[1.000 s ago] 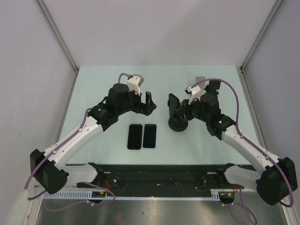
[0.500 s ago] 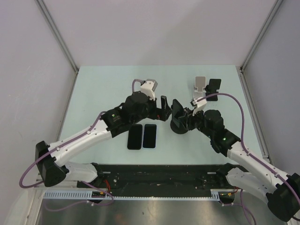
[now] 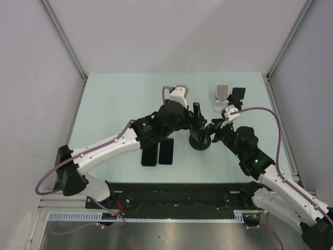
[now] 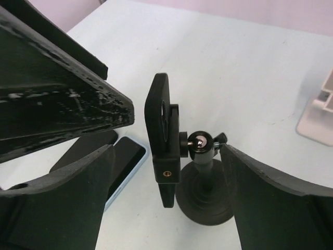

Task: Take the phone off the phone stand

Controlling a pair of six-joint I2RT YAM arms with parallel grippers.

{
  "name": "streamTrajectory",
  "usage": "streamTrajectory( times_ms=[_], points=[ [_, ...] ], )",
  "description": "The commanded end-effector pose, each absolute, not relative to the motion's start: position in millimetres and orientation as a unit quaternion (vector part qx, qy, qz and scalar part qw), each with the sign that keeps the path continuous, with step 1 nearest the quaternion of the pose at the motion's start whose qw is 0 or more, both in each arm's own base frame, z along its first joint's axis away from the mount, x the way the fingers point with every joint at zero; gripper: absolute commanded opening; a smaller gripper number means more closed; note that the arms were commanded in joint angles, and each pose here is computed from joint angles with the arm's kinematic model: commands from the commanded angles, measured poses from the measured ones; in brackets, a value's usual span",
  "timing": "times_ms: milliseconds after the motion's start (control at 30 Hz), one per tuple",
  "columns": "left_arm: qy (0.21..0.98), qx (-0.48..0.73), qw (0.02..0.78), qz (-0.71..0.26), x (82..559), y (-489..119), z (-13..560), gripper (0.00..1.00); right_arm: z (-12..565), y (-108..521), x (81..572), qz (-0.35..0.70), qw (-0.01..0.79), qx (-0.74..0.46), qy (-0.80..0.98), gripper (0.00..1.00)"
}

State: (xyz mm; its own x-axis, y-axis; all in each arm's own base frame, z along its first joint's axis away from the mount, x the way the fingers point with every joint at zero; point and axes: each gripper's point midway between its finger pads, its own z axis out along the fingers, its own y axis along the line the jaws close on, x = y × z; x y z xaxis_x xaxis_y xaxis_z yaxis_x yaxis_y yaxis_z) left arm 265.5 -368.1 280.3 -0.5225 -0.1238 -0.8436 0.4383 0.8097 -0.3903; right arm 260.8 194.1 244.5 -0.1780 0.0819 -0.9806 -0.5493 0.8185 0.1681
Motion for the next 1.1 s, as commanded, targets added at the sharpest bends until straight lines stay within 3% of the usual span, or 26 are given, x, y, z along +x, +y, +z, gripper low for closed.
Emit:
streamTrajectory(
  times_ms=[0,367,633,833,1067],
  points=[
    [0.803,0.049,0.512,-0.301,277.0,-374.2,308.6,1.00,275.1,176.3,261.3,0.239,0.661,-0.120,0.701,0.91],
    [0.816,0.063,0.508,-0.269,283.1,-395.5,282.4,0.97,278.8,106.0,251.4,0.149,0.687,0.003,0.711,0.93],
    [0.829,0.060,0.510,-0.220,291.8,-388.2,251.3,0.89,271.8,118.3,251.4,0.163,0.678,-0.027,0.716,0.93],
    [0.835,0.068,0.503,-0.214,293.3,-393.7,240.2,0.76,262.5,131.5,252.8,0.175,0.663,-0.053,0.726,0.93],
    [0.842,0.078,0.484,-0.227,288.3,-401.8,229.6,0.45,249.6,150.9,250.2,0.208,0.639,-0.083,0.736,0.91]
  ],
)
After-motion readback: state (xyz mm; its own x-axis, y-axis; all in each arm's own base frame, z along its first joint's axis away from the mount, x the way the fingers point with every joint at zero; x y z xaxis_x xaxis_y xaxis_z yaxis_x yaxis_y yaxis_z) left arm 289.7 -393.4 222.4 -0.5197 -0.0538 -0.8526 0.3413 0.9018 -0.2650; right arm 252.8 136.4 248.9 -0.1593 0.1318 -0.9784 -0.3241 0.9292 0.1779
